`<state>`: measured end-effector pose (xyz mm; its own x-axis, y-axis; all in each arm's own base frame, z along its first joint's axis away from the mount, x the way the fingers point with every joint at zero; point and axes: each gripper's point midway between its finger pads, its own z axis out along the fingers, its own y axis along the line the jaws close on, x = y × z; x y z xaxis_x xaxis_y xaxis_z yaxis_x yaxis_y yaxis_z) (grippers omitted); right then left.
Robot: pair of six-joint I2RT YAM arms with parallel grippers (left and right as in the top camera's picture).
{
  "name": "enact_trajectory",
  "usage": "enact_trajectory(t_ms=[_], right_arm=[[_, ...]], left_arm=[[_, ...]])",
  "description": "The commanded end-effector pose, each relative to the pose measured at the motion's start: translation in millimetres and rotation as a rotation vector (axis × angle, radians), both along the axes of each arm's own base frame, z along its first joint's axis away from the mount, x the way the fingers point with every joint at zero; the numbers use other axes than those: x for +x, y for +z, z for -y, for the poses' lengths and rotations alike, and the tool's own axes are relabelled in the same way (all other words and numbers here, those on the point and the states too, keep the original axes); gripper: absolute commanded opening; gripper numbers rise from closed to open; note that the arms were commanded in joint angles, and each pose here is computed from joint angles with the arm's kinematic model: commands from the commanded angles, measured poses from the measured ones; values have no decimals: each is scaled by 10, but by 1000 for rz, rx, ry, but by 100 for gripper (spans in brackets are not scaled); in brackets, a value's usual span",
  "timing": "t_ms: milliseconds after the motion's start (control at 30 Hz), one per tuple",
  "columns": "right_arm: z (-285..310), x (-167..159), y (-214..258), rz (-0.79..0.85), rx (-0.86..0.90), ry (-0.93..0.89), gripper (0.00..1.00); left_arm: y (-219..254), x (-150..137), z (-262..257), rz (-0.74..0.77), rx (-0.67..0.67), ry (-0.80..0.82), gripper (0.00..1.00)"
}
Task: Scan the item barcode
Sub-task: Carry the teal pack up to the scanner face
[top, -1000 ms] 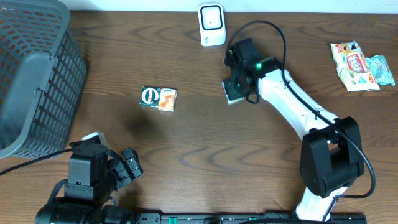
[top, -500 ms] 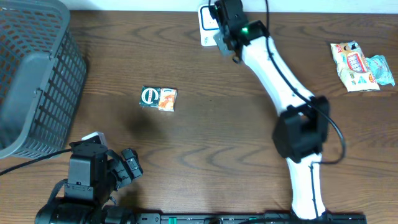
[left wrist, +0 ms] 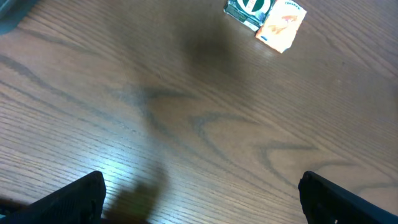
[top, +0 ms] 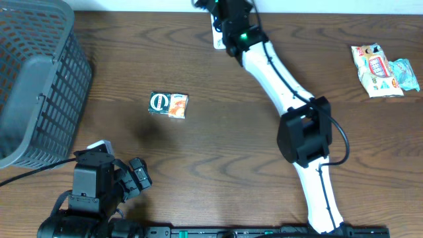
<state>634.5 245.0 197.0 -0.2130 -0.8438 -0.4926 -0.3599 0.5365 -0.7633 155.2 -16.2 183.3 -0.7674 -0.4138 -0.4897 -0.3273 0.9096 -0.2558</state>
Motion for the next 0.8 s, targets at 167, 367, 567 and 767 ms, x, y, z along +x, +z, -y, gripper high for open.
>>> enact_trajectory(t_ms=[167,367,567,767], right_arm=[[-83,42,-523,-48,-333,108,1],[-21,63,-612,-59,-349,89,1],[54,67,-586,-56,-411,67,1],[198,94,-485,-30,-435,-17,1]], left_arm=[[-2,-7,-20,1,8,6,98],[-2,-7,-20,1,8,6,97],[-2,-7,-20,1,8,6,98],[-2,-7,-20,1,8,6,98]])
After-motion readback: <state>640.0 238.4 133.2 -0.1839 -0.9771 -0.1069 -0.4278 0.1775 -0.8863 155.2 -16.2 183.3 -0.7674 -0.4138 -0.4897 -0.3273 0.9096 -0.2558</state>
